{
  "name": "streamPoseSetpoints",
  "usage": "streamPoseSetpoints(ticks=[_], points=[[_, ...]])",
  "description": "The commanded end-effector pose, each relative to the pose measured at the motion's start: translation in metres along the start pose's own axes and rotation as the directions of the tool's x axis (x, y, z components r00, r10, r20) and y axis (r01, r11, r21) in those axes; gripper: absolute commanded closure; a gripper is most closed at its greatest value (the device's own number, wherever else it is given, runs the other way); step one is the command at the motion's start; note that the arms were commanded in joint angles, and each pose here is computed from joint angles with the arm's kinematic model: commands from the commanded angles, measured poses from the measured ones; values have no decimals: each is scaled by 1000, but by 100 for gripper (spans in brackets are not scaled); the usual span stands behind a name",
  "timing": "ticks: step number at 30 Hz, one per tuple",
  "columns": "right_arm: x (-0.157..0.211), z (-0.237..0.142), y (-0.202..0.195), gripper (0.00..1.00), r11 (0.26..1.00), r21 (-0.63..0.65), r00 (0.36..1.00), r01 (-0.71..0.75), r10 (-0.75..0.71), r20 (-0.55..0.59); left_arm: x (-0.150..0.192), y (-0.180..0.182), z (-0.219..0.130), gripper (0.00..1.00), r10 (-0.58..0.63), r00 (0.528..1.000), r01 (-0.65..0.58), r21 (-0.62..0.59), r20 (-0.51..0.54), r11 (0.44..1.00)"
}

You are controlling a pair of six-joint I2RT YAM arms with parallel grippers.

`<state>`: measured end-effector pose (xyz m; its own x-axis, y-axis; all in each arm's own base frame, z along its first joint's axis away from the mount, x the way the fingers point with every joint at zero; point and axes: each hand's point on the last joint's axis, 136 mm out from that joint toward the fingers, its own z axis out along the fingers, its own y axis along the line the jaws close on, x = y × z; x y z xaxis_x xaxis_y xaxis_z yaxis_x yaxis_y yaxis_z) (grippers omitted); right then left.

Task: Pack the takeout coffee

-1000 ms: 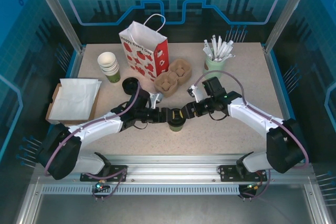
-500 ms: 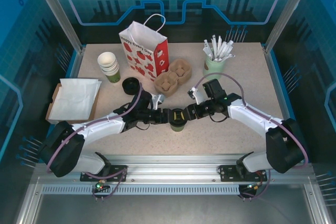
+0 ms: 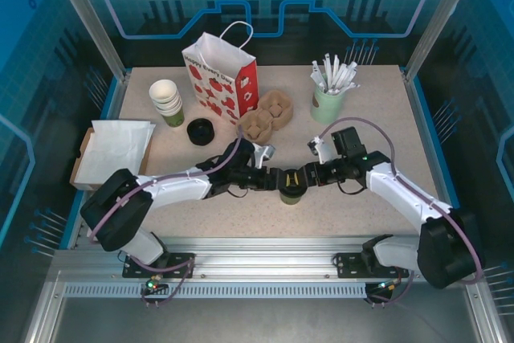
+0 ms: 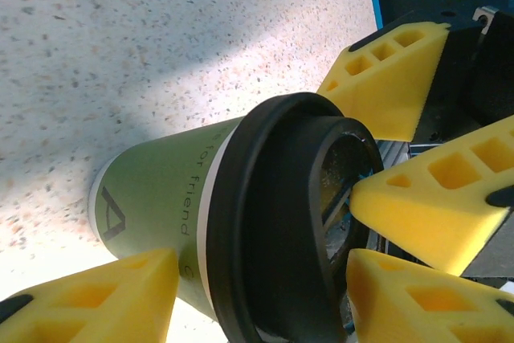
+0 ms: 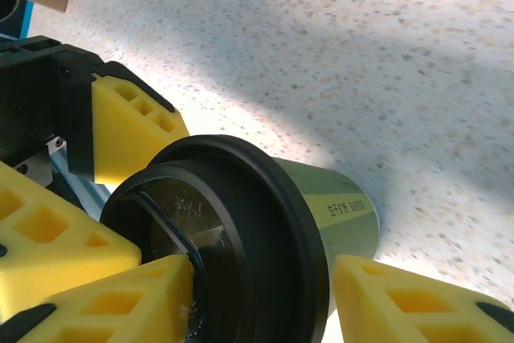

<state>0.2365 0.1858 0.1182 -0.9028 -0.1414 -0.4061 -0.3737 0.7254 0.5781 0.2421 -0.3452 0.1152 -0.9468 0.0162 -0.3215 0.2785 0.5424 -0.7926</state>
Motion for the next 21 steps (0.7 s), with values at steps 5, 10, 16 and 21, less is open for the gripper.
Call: streamPoseSetpoints(ticks=[5, 10, 16, 21], points=[[2, -18, -18, 48, 996, 77, 998, -42, 38, 49, -7, -13, 11, 39, 11, 1000, -11, 19, -11, 1000], [-10, -29, -12, 40, 997, 78, 995, -25, 17, 95, -15, -22, 1, 29, 79, 997, -79, 4, 16, 997], [-47, -62, 19, 25, 983, 126, 955, 136, -163, 246, -58, -22, -59, 21, 310, 941, -286, -174, 135, 942], [-70, -70, 44, 22, 947, 184, 898, 264, -311, 312, -103, -1, -100, 20, 471, 871, -394, -372, 142, 841]])
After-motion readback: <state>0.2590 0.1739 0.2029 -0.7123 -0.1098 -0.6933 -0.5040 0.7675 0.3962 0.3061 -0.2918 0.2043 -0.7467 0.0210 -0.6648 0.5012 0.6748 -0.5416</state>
